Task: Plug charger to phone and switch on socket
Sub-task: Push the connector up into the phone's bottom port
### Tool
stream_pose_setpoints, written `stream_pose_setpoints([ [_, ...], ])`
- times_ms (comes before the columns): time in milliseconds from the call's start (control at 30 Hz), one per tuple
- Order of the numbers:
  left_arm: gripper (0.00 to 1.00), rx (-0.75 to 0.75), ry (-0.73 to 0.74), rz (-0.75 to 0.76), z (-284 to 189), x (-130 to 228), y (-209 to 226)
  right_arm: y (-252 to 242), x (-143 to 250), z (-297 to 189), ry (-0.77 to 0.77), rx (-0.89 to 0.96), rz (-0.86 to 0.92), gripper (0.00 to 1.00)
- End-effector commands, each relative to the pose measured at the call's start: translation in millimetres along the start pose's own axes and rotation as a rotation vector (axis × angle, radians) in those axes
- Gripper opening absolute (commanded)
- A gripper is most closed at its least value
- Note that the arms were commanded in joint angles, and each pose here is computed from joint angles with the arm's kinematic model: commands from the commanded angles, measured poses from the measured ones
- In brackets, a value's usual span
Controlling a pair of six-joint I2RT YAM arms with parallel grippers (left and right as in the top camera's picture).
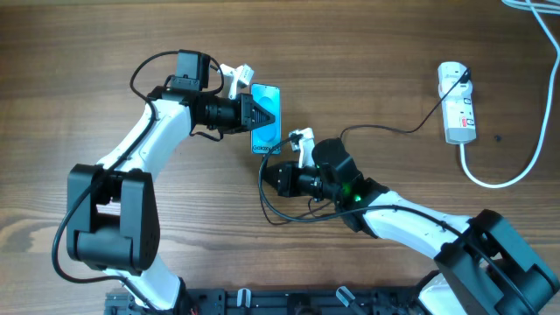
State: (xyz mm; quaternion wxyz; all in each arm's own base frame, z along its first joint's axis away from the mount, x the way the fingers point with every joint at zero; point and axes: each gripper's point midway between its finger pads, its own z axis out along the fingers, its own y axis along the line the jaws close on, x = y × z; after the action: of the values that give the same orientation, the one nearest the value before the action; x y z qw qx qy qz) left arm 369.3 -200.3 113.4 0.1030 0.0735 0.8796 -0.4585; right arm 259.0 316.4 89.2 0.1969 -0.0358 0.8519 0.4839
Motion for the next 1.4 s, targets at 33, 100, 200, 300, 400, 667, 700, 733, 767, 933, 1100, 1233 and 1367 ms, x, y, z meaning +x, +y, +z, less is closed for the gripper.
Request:
stream_pose_setpoints([
  [33,0.04,0.028,0.003,0.035,-1,0,-6,-8,-14,-4,-0.045,0.016,0.057,0.05],
  [100,0.04,0.028,0.003,0.036,-1,0,-6,-8,-15,-5,-0.044,0.008,0.060,0.04],
  [200,0.04,0.028,0.003,0.036,-1,0,-6,-2,-19,-5,-0.056,-0.016,0.046,0.04],
  [300,0.04,0.028,0.003,0.035,-1,0,-6,5,-24,-5,-0.077,-0.041,0.028,0.04],
  [400,0.04,0.028,0.005,0.033,-1,1,-6,6,-29,-6,-0.102,-0.042,0.019,0.04],
  [667,0.04,0.027,0.007,0.029,-1,1,-6,3,-29,-6,-0.107,-0.024,-0.065,0.04],
  [700,0.04,0.027,0.007,0.029,-1,1,-6,2,-30,-6,-0.110,-0.022,-0.065,0.04],
  [733,0.04,0.027,0.007,0.029,-1,1,-6,2,-30,-6,-0.112,-0.019,-0.065,0.04],
  [767,0.04,0.027,0.007,0.029,-1,1,-6,2,-31,-6,-0.114,-0.018,-0.067,0.04],
  [933,0.04,0.027,0.009,0.027,-1,2,-5,-7,-36,-9,-0.128,0.012,-0.074,0.04],
  [1100,0.04,0.027,0.009,0.027,-1,2,-5,-1,-41,-10,-0.151,-0.010,-0.089,0.04],
  [1233,0.04,0.028,0.010,0.026,-1,2,-6,4,-49,-11,-0.188,-0.023,-0.102,0.04],
  [1367,0.04,0.031,0.010,0.026,-1,2,-6,0,-56,-12,-0.225,0.002,-0.100,0.05],
])
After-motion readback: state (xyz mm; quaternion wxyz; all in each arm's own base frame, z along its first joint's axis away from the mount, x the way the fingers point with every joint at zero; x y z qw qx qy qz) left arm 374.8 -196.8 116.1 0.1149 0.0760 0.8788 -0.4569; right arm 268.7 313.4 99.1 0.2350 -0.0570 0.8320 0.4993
